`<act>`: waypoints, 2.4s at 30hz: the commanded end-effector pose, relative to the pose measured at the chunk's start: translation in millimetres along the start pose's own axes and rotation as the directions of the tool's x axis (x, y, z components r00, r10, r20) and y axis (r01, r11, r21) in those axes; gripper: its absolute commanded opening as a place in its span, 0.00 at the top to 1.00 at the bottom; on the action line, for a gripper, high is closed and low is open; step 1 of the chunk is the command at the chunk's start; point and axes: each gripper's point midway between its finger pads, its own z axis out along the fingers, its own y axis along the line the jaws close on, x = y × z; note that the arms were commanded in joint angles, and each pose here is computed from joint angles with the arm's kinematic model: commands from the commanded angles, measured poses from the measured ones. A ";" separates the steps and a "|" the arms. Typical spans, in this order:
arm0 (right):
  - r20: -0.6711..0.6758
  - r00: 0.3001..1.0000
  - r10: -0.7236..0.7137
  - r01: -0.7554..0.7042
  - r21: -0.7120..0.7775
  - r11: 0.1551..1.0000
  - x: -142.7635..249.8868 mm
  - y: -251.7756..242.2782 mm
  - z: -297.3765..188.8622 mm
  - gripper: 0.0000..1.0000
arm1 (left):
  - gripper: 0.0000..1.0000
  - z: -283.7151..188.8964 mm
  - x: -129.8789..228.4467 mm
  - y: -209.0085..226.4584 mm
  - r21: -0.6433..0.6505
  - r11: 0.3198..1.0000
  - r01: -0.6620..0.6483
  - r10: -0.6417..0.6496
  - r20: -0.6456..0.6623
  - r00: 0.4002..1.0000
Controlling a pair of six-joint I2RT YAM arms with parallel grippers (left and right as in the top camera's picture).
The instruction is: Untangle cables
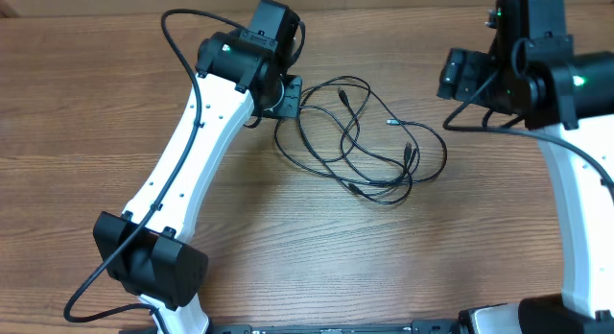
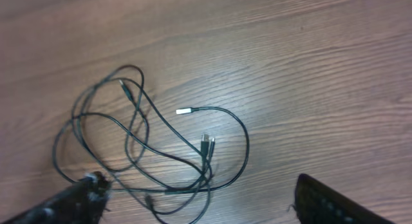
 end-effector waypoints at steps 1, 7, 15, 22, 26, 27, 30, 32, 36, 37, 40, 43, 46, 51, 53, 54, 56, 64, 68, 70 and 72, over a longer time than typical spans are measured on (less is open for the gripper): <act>-0.077 0.994 -0.076 0.074 -0.028 0.997 11.3 5.9 22.8 0.05 | 0.85 3.3 -0.2 29.9 -0.072 0.988 0.138 -0.139 -0.010 0.990; -0.215 0.966 -0.141 0.121 -0.102 0.987 30.5 18.3 70.2 0.00 | 0.64 0.7 18.0 72.5 -0.114 0.962 0.246 -0.258 -0.098 0.961; -0.358 0.914 -0.190 0.140 -0.162 0.977 57.1 24.2 133.8 0.00 | 0.63 -5.1 31.6 117.1 -0.170 0.922 0.347 -0.371 -0.139 0.918; -0.449 0.870 -0.203 0.141 -0.167 0.976 87.1 21.7 186.4 0.00 | 0.56 -5.5 33.2 122.8 -0.167 0.917 0.363 -0.387 -0.147 0.911; -0.499 0.844 -0.198 0.136 -0.158 0.978 108.2 17.0 209.8 0.05 | 0.55 -5.5 33.1 122.7 -0.167 0.917 0.362 -0.386 -0.146 0.911; -0.510 0.837 -0.196 0.134 -0.156 0.979 112.9 15.8 213.0 0.07 | 0.55 -5.5 32.8 122.7 -0.166 0.917 0.362 -0.386 -0.145 0.911; -0.534 0.822 -0.195 0.119 -0.175 0.977 124.5 18.0 217.3 0.15 | 0.54 -5.2 31.6 122.5 -0.164 0.917 0.363 -0.386 -0.141 0.912; -0.544 0.816 -0.195 0.095 -0.207 0.974 128.6 23.9 216.1 0.28 | 0.53 -5.0 31.2 121.2 -0.156 0.918 0.365 -0.386 -0.142 0.911; -0.551 0.811 -0.196 0.056 -0.261 0.964 130.8 34.8 212.5 0.73 | 0.53 -5.0 31.3 121.2 -0.156 0.918 0.365 -0.387 -0.143 0.911; -0.554 0.809 -0.197 0.046 -0.274 0.961 131.5 37.5 211.4 0.82 | 0.53 -5.0 31.4 121.2 -0.156 0.918 0.364 -0.386 -0.143 0.911; -0.564 0.802 -0.197 0.018 -0.307 0.952 133.7 44.1 207.7 0.96 | 0.53 -5.0 31.4 121.1 -0.156 0.918 0.364 -0.386 -0.143 0.911; -0.567 0.794 -0.218 -0.029 -0.394 0.919 134.7 60.2 197.9 0.96 | 0.51 -5.0 31.2 121.2 -0.156 0.918 0.365 -0.386 -0.142 0.911; -0.471 0.800 -0.372 -0.056 -0.676 0.735 126.8 102.0 159.2 0.96 | 0.50 -4.7 29.4 121.2 -0.154 0.918 0.365 -0.385 -0.136 0.913; -0.219 0.879 -0.424 -0.020 -0.904 0.426 76.0 144.0 80.9 0.96 | 0.48 -4.5 28.5 121.2 -0.152 0.918 0.365 -0.385 -0.132 0.913; -0.130 0.900 -0.417 0.048 -0.919 0.391 54.2 150.1 59.6 0.96 | 0.48 -4.5 28.4 121.2 -0.152 0.918 0.365 -0.385 -0.132 0.913; -0.081 0.906 -0.416 0.091 -0.921 0.378 43.7 152.5 49.0 0.96 | 0.47 -4.5 28.4 121.2 -0.152 0.918 0.365 -0.385 -0.132 0.913; 0.027 0.911 -0.411 0.189 -0.914 0.359 21.4 156.8 26.6 0.96 | 0.46 -4.5 28.4 121.4 -0.152 0.918 0.366 -0.385 -0.132 0.913; 0.220 0.906 -0.360 0.391 -0.758 0.522 -44.3 148.8 -20.9 0.96 | 0.45 -4.3 27.4 121.2 -0.151 0.918 0.366 -0.385 -0.128 0.914; 0.217 0.944 -0.250 0.330 -0.538 0.776 -80.4 113.0 -20.7 0.96 | 0.45 -4.3 27.6 121.3 -0.151 0.918 0.366 -0.385 -0.128 0.914; 0.224 0.968 -0.113 0.192 -0.375 0.907 -102.0 76.9 -23.2 0.96 | 0.44 -4.3 27.6 121.3 -0.151 0.918 0.366 -0.385 -0.128 0.914; 0.256 0.967 0.009 0.062 -0.266 0.962 -116.2 43.8 -32.4 0.96 | 0.44 -4.3 27.3 121.3 -0.151 0.918 0.366 -0.385 -0.127 0.914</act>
